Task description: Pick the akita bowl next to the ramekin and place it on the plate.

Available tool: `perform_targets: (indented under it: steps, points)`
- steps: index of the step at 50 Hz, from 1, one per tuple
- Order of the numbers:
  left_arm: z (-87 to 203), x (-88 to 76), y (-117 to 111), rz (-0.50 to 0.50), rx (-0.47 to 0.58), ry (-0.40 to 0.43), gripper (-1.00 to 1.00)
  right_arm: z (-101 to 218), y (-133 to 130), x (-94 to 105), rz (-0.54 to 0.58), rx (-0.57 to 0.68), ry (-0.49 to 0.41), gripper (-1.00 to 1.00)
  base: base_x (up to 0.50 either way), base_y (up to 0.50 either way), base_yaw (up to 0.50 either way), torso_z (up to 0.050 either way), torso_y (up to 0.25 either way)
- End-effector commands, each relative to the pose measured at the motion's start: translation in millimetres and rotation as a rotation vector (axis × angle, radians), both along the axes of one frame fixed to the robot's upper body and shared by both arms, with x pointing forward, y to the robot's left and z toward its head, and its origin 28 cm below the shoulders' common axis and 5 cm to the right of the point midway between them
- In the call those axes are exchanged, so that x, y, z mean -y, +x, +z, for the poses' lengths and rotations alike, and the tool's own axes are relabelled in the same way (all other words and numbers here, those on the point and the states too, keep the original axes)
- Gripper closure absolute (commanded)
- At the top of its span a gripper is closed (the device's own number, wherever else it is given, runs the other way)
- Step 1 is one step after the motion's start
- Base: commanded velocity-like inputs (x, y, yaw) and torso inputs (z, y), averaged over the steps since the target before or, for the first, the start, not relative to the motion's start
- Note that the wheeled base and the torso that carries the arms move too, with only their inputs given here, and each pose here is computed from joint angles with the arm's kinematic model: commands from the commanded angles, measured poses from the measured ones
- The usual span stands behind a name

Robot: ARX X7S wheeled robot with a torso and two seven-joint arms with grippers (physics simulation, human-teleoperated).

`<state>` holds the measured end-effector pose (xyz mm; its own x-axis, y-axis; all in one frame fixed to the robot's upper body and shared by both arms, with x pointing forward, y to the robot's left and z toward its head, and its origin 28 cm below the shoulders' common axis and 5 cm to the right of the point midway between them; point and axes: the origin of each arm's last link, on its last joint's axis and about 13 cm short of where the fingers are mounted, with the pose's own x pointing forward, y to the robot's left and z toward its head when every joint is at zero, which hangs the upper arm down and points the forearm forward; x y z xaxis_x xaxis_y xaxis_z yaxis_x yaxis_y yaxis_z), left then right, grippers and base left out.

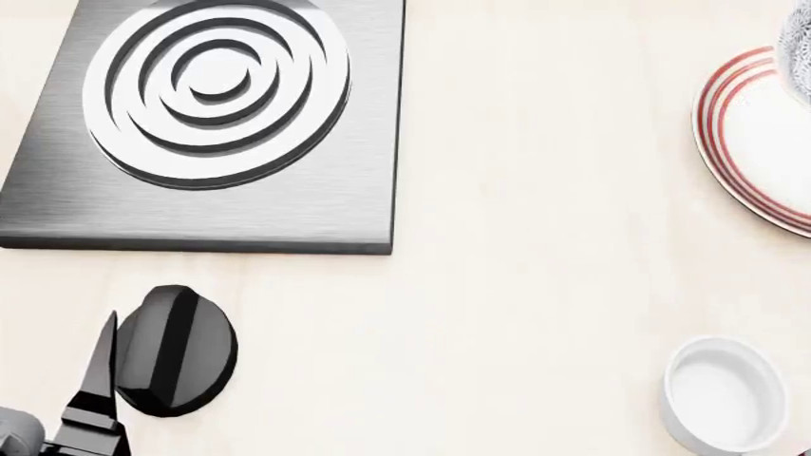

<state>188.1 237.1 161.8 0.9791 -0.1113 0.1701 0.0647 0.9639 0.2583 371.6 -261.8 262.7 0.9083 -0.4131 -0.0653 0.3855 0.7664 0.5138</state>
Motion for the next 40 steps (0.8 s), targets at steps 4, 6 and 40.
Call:
perform_targets:
  steps: [4,6,40]
  points:
    - [1,0.1,1,-0.007,0.011,-0.008,-1.0,-12,3,-2.8,0.014,0.01,0.009,1.0,0.0,0.0,0.0,0.0,0.0]
    - [1,0.3,1,-0.008,0.01,-0.008,-1.0,-13,4,-2.9,0.016,0.007,0.009,1.0,0.0,0.0,0.0,0.0,0.0]
    - [-1,0.1,1,-0.006,0.006,-0.005,-1.0,-22,10,-4.0,0.02,0.026,0.122,1.0,0.0,0.0,0.0,0.0,0.0]
